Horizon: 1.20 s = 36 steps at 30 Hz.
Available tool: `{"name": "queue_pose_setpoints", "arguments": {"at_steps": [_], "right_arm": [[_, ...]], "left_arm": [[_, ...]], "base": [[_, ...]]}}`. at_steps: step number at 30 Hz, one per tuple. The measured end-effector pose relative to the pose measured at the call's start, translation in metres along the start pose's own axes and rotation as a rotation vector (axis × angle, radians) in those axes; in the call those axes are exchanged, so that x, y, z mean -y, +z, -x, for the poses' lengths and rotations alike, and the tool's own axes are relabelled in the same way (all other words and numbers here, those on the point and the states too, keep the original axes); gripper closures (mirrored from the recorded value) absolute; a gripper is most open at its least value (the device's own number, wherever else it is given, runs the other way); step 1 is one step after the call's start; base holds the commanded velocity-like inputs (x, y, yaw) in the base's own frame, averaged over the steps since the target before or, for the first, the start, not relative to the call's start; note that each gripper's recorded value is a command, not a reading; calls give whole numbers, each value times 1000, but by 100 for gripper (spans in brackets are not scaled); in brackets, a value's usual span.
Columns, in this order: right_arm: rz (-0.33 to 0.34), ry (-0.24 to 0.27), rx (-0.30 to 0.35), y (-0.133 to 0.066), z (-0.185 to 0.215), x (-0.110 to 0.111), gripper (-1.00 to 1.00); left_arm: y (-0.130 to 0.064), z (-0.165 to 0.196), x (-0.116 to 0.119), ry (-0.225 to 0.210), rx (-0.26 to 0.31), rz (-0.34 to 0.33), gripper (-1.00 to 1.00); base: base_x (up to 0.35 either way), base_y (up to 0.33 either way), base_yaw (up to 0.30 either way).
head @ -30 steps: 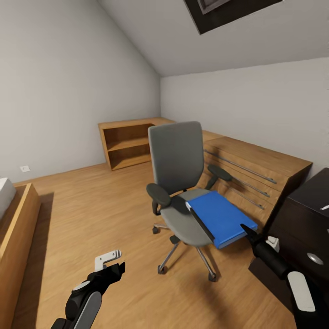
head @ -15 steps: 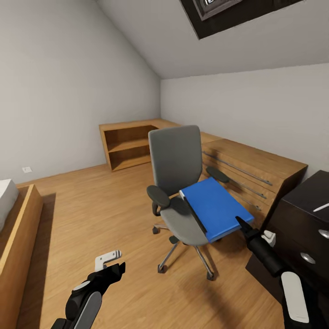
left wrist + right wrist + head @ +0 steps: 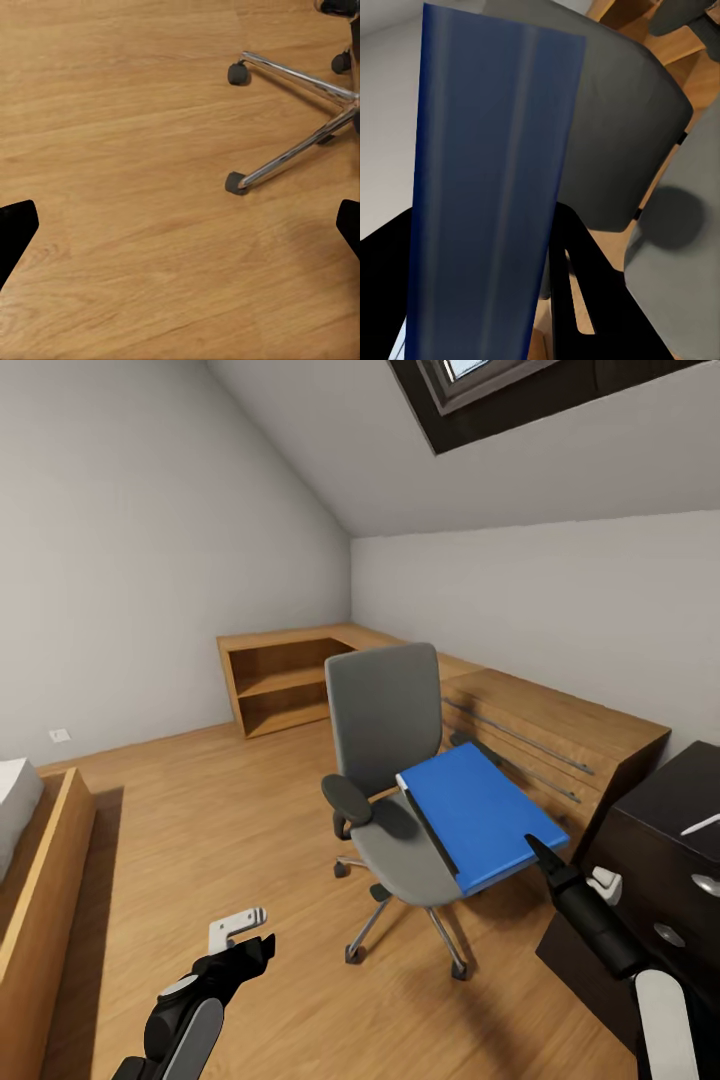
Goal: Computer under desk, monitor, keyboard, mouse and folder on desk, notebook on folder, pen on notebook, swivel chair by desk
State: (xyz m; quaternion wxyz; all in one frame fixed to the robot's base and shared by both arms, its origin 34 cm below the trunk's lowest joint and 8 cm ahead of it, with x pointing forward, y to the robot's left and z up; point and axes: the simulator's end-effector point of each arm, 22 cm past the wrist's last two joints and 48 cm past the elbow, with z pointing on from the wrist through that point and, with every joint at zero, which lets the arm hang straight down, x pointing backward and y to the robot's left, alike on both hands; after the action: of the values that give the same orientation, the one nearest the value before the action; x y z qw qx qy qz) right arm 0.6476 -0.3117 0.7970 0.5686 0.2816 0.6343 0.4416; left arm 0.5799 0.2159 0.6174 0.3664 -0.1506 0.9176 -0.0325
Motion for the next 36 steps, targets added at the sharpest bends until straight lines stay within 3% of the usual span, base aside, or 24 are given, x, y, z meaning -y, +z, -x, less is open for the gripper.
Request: {"name": "queue_pose_setpoints", "arguments": {"at_steps": [9, 15, 36], "right_arm": [[0, 0, 0, 2, 10, -15, 100], [-6, 0, 9, 2, 19, -23, 100], [-22, 0, 42, 2, 50, -51, 100]], "left_arm": [[-12, 14, 6, 1, 1, -5, -100], [-23, 19, 28, 37, 7, -40, -100], [-51, 47, 45, 53, 7, -58, -100]], "base": [[0, 0, 0], [0, 0, -21], [0, 0, -255]]}}
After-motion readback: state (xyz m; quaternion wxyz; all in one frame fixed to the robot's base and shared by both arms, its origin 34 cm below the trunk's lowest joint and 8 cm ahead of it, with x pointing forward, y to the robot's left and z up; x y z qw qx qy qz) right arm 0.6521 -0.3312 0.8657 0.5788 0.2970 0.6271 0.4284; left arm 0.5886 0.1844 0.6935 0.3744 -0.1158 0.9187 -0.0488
